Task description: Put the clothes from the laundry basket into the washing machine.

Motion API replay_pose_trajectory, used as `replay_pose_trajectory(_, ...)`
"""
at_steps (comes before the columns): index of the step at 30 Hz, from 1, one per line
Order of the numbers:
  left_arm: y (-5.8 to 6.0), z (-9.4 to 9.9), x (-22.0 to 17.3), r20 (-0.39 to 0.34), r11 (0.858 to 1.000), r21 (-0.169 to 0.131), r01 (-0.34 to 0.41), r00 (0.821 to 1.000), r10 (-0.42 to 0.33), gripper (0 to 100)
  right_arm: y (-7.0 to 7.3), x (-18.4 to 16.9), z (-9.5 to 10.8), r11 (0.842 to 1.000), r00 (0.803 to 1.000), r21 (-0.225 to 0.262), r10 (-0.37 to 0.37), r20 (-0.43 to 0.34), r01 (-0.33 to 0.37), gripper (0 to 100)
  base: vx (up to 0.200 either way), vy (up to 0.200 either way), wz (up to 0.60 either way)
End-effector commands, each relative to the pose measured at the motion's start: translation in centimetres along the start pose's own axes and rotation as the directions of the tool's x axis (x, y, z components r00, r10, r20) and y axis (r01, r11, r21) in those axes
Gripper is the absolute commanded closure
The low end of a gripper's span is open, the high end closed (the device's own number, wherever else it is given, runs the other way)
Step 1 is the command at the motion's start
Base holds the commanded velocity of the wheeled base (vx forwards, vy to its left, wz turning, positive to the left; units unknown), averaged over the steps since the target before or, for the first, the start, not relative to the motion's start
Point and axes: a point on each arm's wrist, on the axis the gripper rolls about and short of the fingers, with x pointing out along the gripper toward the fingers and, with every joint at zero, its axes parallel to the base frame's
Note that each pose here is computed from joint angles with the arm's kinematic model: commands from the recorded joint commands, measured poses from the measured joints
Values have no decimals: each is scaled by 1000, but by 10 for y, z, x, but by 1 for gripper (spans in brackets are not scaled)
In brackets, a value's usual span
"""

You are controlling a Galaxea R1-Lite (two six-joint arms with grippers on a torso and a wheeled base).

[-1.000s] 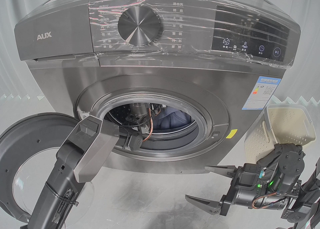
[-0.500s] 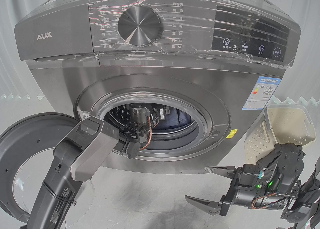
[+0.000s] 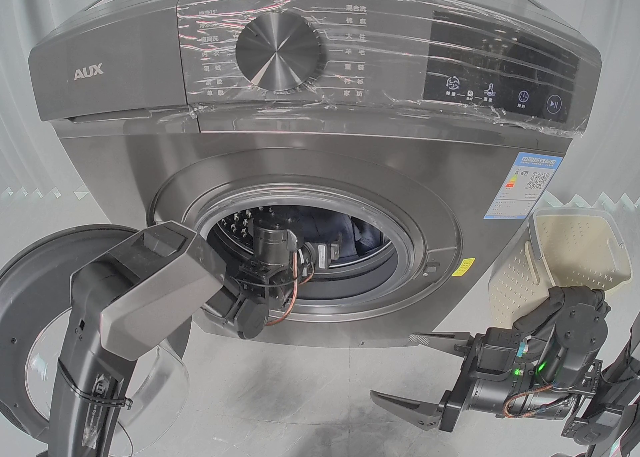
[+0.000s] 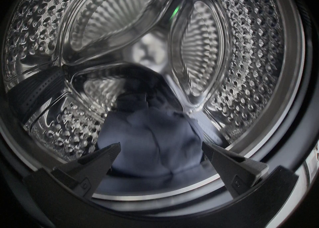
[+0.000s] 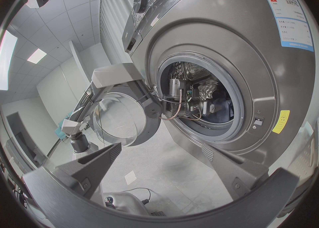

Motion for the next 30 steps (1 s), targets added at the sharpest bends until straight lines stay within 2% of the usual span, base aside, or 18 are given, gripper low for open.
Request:
replay_pose_trajectory(1, -14, 17, -62, -43, 998, 15, 59, 997, -58, 0, 0, 0, 0, 1000, 1000, 1, 1, -1, -1, 0, 0, 0, 0)
replay_pose_trajectory(3, -15, 18, -66, -46, 998, 16, 63, 997, -62, 0, 0, 0, 0, 1000, 1000, 1, 1, -1, -1, 0, 0, 0, 0)
replay_pose_trajectory(4, -20, 16, -78, -57, 997, 18, 82, 995, -81, 0, 0, 0, 0, 1000, 1000, 1, 1, -1, -1, 0, 0, 0, 0)
replay_pose_trajectory(12, -39, 14, -124, -73, 988, 19, 155, 985, -153, 0, 0, 0, 0, 1000, 1000, 1, 1, 0, -1, 0, 0, 0, 0)
replay_pose_trajectory(15, -43, 22, -150, -76, 982, -11, 187, 979, -187, 0, 0, -1, 0, 1000, 1000, 5, -1, -3, 1, 0, 0, 0, 0)
replay_pose_trajectory(17, -46, 32, -168, -61, 976, -58, 212, 975, -215, 0, -1, -1, 0, 1000, 1000, 7, -4, -2, 4, 0, 0, 0, 0)
replay_pose_trajectory(20, -49, 44, -192, -38, 964, -107, 245, 967, -250, 0, -2, -2, 0, 1000, 1000, 9, -17, 1, 17, 0, 0, 0, 0)
replay_pose_trajectory(22, -48, 51, -216, -30, 954, -117, 274, 960, -280, 0, -4, -4, 2, 999, 999, 11, -47, 10, 47, 0, 0, 0, 0)
replay_pose_trajectory(25, -45, 53, -231, -30, 954, -113, 277, 959, -282, 0, -5, -8, 1, 998, 998, 14, -69, 10, 69, 0, 0, 0, 0)
replay_pose_trajectory(26, -39, 55, -245, -25, 954, -110, 277, 959, -282, 0, -7, -16, 4, 995, 995, 24, -99, 28, 98, 0, 0, 0, 0)
replay_pose_trajectory(27, -37, 55, -247, -25, 955, -109, 276, 960, -280, 0, -7, -17, 5, 994, 994, 24, -103, 30, 103, 0, 0, 0, 0)
replay_pose_trajectory(30, -23, 62, -273, 1, 954, -112, 278, 960, -280, 0, -17, -35, 13, 982, 979, 31, -188, 79, 187, 0, 0, 0, 0)
